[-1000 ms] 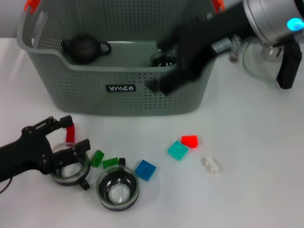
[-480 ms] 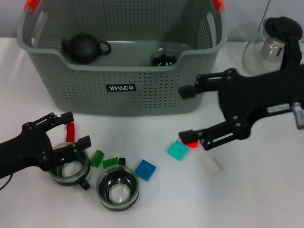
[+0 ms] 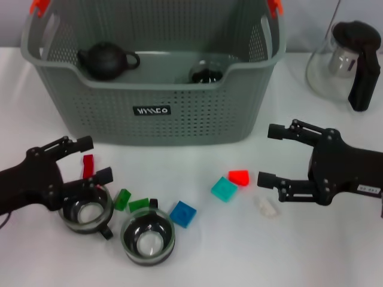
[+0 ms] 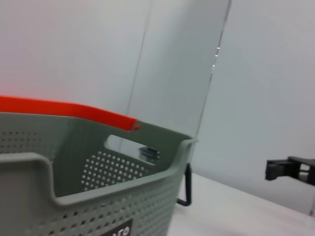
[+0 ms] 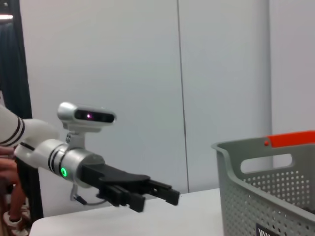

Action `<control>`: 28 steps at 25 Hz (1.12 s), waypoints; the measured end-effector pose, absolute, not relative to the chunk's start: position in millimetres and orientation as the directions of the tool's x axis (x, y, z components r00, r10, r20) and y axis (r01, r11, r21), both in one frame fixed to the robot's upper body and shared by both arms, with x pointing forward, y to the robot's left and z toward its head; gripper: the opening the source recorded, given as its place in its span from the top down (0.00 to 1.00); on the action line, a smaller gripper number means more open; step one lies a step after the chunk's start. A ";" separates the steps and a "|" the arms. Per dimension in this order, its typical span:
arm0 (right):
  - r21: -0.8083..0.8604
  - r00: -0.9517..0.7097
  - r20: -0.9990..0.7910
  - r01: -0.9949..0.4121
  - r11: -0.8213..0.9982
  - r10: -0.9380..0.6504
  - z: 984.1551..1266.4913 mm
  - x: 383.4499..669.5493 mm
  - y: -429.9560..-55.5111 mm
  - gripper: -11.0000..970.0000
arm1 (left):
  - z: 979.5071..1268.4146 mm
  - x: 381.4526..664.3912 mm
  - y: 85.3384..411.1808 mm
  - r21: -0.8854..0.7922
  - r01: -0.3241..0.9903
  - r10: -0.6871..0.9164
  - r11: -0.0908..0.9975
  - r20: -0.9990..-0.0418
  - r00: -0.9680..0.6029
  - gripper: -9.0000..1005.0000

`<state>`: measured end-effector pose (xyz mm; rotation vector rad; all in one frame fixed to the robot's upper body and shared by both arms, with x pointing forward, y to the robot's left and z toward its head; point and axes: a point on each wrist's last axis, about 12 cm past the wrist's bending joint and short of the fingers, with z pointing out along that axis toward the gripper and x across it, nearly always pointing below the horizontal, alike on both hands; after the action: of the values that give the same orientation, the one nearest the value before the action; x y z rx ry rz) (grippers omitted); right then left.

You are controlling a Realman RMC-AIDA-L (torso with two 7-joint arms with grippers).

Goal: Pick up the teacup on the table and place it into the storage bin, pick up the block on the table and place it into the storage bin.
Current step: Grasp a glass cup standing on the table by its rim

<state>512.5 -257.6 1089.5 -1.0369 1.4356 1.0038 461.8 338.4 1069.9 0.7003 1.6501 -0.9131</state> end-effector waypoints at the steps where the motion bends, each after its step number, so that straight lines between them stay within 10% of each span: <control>1: 0.048 -0.072 -0.994 -0.960 0.275 -0.078 1087.7 511.5 -257.7 0.02 | 1076.1 460.3 341.6 -0.217 0.828 0.002 0.518 -0.967 -0.255 0.14; 14: 0.084 -0.111 -0.991 -0.951 0.297 -0.075 1078.9 509.5 -256.0 0.02 | 1134.3 494.0 324.7 -0.373 0.853 0.388 0.365 -0.772 -0.504 0.14; 28: 0.081 -0.110 -0.991 -0.947 0.310 -0.077 1079.3 512.8 -256.2 0.02 | 1137.0 551.3 246.8 -0.224 0.945 0.721 0.239 -0.611 -0.327 0.14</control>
<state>512.8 -256.2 1079.3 -0.9928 1.4792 0.9966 551.3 246.8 1137.0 1.5304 2.1371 -0.8027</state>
